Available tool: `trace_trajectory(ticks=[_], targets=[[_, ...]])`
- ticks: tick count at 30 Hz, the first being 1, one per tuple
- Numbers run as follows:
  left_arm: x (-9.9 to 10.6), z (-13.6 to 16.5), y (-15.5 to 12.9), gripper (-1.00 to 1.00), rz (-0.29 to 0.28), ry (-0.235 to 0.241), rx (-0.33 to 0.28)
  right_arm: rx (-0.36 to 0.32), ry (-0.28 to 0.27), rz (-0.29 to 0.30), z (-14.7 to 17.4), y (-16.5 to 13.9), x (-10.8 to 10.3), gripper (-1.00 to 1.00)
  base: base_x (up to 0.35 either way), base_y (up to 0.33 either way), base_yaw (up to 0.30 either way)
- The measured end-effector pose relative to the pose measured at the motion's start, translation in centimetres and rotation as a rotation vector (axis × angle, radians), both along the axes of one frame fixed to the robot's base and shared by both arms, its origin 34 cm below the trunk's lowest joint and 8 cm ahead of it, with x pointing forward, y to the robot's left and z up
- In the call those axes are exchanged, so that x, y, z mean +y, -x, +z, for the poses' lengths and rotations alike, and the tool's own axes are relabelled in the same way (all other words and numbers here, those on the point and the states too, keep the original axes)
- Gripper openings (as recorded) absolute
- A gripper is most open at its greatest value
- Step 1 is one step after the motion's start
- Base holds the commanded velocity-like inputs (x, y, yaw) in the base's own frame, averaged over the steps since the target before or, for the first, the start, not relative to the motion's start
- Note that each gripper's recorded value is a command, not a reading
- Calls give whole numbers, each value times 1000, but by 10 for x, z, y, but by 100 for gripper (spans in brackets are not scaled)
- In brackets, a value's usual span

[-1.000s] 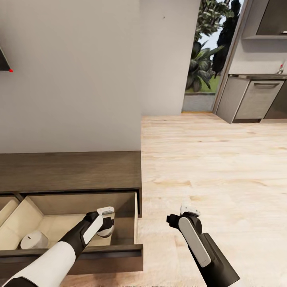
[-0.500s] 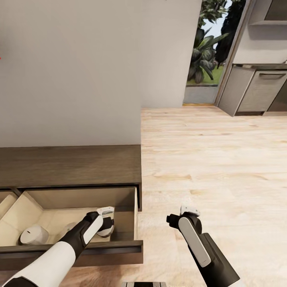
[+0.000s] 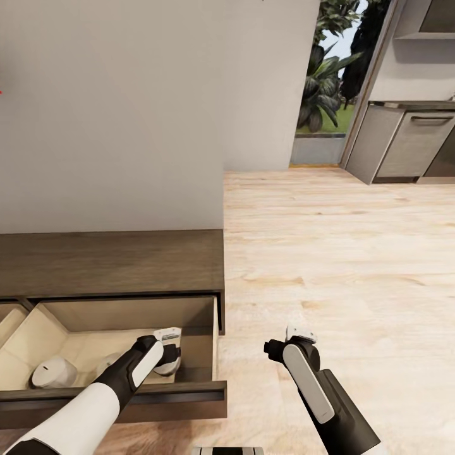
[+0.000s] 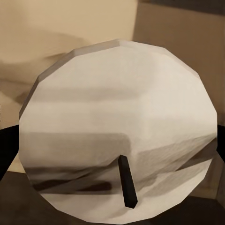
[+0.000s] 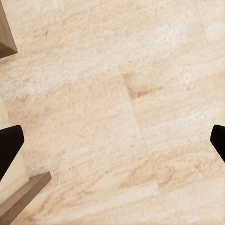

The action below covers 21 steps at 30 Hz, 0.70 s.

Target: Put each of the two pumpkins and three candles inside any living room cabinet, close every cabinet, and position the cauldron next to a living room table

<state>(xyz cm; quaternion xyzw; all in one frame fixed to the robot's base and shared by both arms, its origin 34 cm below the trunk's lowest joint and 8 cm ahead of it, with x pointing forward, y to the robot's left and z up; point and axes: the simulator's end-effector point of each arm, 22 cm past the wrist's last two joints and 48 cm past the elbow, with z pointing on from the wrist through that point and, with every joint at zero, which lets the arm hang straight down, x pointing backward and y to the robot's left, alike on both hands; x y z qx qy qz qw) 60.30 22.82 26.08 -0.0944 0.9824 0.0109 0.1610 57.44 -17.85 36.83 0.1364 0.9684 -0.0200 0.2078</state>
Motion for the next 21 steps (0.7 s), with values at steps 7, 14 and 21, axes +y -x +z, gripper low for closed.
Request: trace_trajectory(ticks=[7,14,21], targets=[[0,0,0,-100,-1,-1,1,0,0,0,0,0,0,100,7,0,0],[-1,0,0,-100,-1,0,1,0,0,0,0,0,0,100,65,12,0],[-1,-2,1,-100,-1,1,3,5,-1,0,-2,1,0,100,2,0,0]])
